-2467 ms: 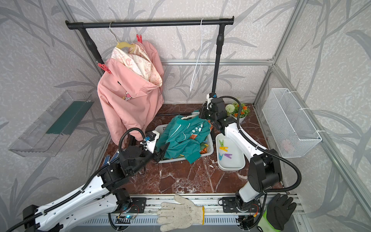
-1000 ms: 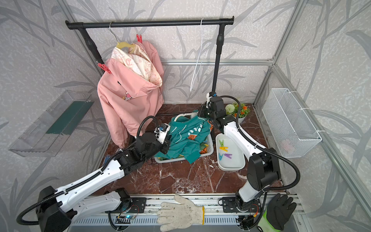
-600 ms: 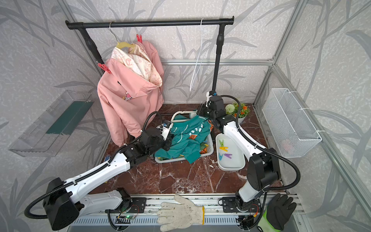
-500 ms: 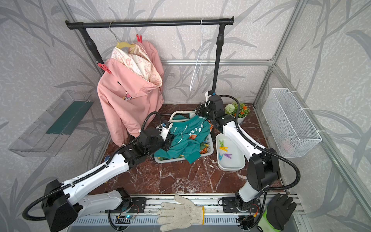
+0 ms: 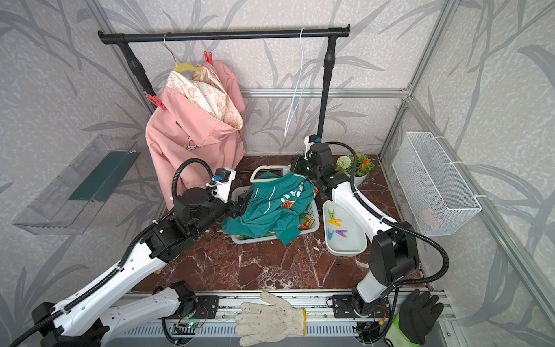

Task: Remove the clothespins securing jackets to the hanger
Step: Remove the jacket from the hanger.

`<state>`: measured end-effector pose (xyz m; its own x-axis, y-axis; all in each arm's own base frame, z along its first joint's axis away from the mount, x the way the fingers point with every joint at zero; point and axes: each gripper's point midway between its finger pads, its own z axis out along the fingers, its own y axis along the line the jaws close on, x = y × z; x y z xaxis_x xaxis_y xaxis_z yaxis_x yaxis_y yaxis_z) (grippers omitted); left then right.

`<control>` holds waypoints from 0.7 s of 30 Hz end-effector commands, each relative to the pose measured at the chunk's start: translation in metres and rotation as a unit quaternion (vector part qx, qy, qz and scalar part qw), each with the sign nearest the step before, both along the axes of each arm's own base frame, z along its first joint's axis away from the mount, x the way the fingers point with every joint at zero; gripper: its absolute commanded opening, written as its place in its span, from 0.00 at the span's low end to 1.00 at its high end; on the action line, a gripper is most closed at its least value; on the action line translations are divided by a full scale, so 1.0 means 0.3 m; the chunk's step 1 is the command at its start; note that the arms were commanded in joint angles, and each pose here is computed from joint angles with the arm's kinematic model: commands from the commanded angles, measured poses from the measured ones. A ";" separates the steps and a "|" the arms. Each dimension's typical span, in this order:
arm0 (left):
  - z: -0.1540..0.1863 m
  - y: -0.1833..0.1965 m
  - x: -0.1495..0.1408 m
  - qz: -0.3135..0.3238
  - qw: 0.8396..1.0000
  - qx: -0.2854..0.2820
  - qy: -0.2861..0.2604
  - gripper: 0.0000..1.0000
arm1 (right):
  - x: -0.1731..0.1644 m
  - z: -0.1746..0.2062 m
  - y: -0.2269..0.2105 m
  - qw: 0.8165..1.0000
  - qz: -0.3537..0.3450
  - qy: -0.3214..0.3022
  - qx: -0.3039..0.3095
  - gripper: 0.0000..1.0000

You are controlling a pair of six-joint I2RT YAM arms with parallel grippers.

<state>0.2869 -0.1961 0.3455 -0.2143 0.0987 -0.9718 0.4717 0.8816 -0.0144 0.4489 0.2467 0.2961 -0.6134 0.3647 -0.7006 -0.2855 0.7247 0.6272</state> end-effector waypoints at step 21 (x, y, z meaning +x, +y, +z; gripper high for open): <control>0.045 -0.034 0.150 -0.064 0.994 0.031 0.077 0.38 | 0.025 0.154 0.159 0.994 0.092 -0.056 0.023 0.00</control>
<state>0.3366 -0.2051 0.3546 -0.3328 0.1632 -0.9288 0.5494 0.8341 -0.0503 0.4555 0.2825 0.3309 -0.6040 0.3034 -0.7370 -0.4279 0.6567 0.6210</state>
